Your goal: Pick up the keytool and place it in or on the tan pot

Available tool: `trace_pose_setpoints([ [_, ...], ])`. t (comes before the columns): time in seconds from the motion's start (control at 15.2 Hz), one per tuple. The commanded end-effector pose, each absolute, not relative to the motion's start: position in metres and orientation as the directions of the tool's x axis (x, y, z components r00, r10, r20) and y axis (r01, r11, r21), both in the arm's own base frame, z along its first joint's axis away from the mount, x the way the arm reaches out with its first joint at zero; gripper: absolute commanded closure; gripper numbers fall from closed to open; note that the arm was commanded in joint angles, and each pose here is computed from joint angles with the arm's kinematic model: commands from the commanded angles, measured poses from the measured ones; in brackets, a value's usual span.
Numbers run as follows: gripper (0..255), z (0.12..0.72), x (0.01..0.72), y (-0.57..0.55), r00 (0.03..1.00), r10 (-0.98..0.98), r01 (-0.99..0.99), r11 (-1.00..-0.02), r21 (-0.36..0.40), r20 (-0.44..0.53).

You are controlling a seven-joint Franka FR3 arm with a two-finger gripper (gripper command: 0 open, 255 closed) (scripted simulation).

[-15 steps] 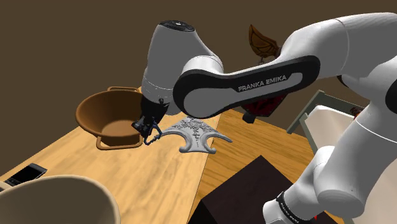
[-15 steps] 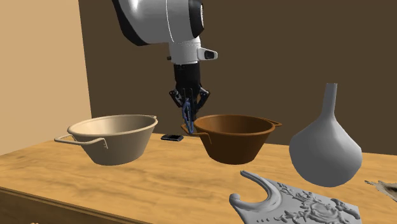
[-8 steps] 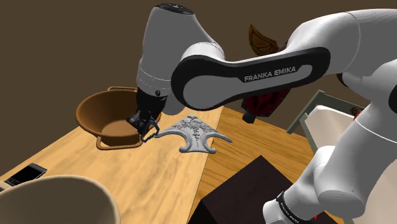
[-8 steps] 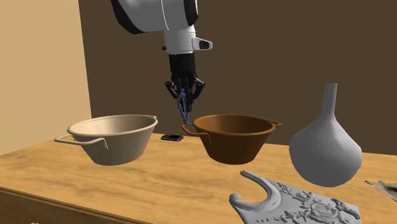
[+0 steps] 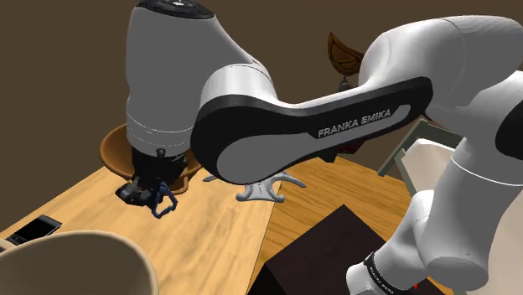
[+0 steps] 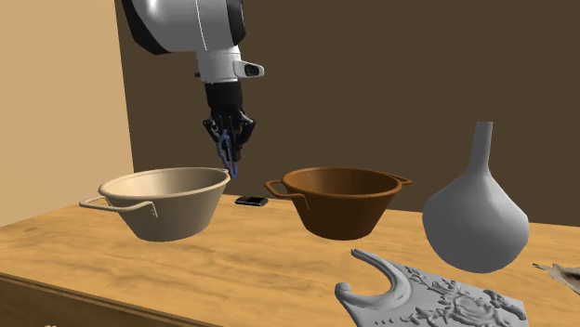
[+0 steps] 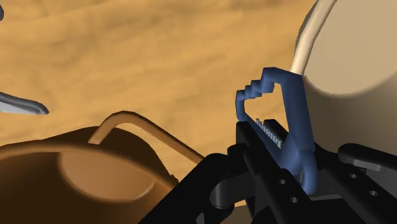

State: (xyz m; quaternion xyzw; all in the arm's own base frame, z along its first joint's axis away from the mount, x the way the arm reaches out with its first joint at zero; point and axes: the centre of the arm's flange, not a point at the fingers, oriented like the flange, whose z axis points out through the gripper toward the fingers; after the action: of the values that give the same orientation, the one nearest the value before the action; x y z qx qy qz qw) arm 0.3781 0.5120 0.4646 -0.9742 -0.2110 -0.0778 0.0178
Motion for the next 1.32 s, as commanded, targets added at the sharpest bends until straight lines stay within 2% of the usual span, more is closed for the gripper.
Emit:
trace_pose_setpoints([
  [0.0, 255, 0.465, 0.367, 0.536, 0.9, 0.407, 0.412, -0.911, -0.002, 0.159],
  [0.92, 255, 0.461, 0.284, 0.699, 0.9, 0.407, 0.412, -0.911, -0.002, 0.159],
  [1.25, 255, 0.435, 0.284, 0.699, 0.9, 0.407, 0.412, -0.911, -0.002, 0.159],
])
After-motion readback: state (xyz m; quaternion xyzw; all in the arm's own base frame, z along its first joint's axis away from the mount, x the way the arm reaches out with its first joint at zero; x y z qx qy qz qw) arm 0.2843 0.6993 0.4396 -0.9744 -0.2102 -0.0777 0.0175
